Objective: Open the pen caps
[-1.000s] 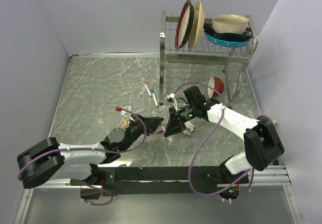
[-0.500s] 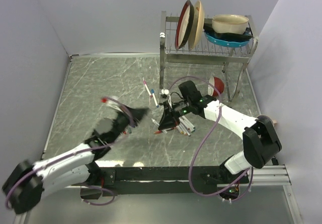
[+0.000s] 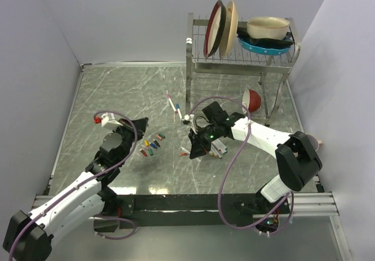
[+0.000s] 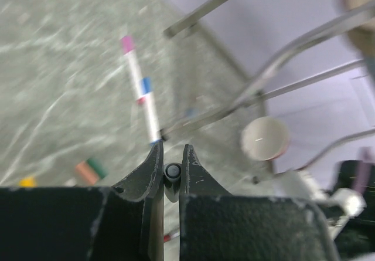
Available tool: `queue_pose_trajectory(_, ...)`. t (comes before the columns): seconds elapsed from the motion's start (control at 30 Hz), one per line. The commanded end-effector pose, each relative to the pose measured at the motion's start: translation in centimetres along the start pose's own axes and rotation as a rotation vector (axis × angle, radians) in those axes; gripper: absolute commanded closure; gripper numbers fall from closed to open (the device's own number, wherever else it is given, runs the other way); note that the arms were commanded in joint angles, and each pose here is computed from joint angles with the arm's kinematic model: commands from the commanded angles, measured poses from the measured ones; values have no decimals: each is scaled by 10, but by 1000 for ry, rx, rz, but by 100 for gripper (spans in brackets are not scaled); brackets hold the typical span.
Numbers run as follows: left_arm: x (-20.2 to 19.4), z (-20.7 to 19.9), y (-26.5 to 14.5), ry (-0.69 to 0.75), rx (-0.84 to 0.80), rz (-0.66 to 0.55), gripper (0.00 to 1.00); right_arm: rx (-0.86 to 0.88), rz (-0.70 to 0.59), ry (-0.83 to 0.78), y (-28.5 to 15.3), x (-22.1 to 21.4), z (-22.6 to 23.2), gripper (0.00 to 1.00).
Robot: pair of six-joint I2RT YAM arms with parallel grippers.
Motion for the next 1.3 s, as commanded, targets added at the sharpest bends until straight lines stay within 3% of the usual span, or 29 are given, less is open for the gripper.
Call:
queue_pose_trajectory(0.0,-16,55,-7,11,211,42,98,-202,120,-29,-4,-11,-32,99)
queue_pose_trajectory(0.13,-28,89,-17,-1,288,61,98,-310,200,-17,-1,-23,-50,96)
queue_pose_trajectory(0.4,-26,117,-30,7,383,24,94,-492,273,26,-6,-36,-78,91)
queue_pose_trajectory(0.6,-27,123,-34,-2,394,19,93,-575,287,41,-11,-38,-89,87)
queue_pose_trajectory(1.1,-27,124,-37,8,403,29,88,-656,296,54,-17,-38,-98,63)
queue_pose_trajectory(1.27,-27,122,-36,13,397,33,87,-657,284,49,-20,-34,-97,61)
Point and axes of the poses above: each gripper's point midway between its finger pads, its own y axis out along the fingers, its own z axis along the line the jaws close on, x = y × z, the point moved 3 cm from there along -y, back along the fingers, and after that the axes turned 10 degrees about -y, right-handed, at the moved point
